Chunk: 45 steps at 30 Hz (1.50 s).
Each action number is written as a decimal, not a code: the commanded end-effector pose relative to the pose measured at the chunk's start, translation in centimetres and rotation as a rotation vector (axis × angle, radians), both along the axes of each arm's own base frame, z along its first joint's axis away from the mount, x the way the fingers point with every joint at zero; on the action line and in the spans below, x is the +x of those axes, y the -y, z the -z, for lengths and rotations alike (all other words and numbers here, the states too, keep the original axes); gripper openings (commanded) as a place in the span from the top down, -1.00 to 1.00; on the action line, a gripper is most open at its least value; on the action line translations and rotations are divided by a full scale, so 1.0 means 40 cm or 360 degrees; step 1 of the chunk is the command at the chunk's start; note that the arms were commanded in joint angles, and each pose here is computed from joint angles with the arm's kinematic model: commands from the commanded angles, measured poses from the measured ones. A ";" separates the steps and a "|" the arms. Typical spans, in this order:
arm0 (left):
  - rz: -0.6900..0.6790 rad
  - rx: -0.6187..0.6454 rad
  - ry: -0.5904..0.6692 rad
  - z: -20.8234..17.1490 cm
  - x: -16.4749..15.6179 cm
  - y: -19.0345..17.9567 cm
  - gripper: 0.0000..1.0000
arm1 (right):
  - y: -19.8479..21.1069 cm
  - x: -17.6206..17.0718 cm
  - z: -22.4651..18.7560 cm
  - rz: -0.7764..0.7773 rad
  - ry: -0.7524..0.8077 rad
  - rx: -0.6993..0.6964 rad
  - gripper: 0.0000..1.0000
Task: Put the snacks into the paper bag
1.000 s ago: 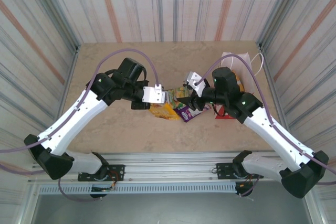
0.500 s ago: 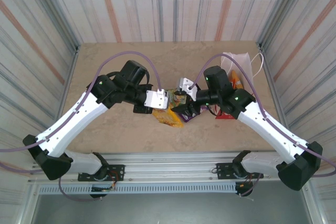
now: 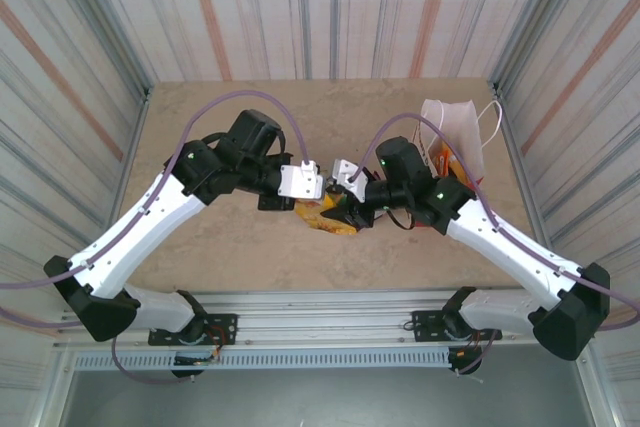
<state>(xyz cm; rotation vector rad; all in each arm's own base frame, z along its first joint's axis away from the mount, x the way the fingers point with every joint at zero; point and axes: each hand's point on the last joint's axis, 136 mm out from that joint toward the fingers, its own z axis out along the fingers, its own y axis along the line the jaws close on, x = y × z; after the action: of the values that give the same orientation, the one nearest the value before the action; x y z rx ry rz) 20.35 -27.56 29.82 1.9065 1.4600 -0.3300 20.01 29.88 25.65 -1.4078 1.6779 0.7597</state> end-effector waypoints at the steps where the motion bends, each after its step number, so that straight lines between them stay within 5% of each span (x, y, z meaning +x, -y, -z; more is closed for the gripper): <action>1: -0.0039 -0.0079 0.0025 -0.040 0.011 0.017 1.00 | 0.000 0.031 0.007 0.0098 0.0072 -0.0010 0.15; 6: -0.0171 -0.0077 0.0090 -0.045 0.053 0.013 1.00 | 0.016 0.037 -0.025 0.0163 0.0177 0.0071 0.73; 11: -0.0298 -0.0073 0.0142 -0.037 0.092 0.007 0.79 | 0.035 0.037 -0.062 0.0226 0.0253 0.0137 0.98; 17: -0.0524 -0.0122 0.0193 -0.047 0.146 -0.003 -0.08 | 0.066 0.057 -0.104 0.0373 0.0309 0.0194 1.00; 23: -0.0888 -0.0247 0.0128 -0.050 0.218 -0.039 -0.64 | 0.129 0.107 -0.217 0.0649 0.0313 0.0396 1.00; 32: -0.1401 -0.0535 -0.0316 0.033 0.294 -0.094 -0.81 | 0.271 0.229 -0.419 0.1180 0.0251 0.0689 1.00; 40: -0.1517 -0.0503 -0.0533 0.139 0.307 -0.072 -0.81 | 0.441 0.320 -0.589 0.1559 0.0331 0.0929 1.00; 45: -0.1546 -0.0476 -0.0560 0.163 0.319 -0.068 -0.80 | 0.585 0.334 -0.580 0.1915 0.0357 0.0904 1.00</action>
<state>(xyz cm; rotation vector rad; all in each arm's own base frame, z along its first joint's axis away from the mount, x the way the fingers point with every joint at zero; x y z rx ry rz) 32.84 -24.51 23.24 0.8156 2.2112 -0.3443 33.70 9.36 48.87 -0.1154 1.5547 0.3388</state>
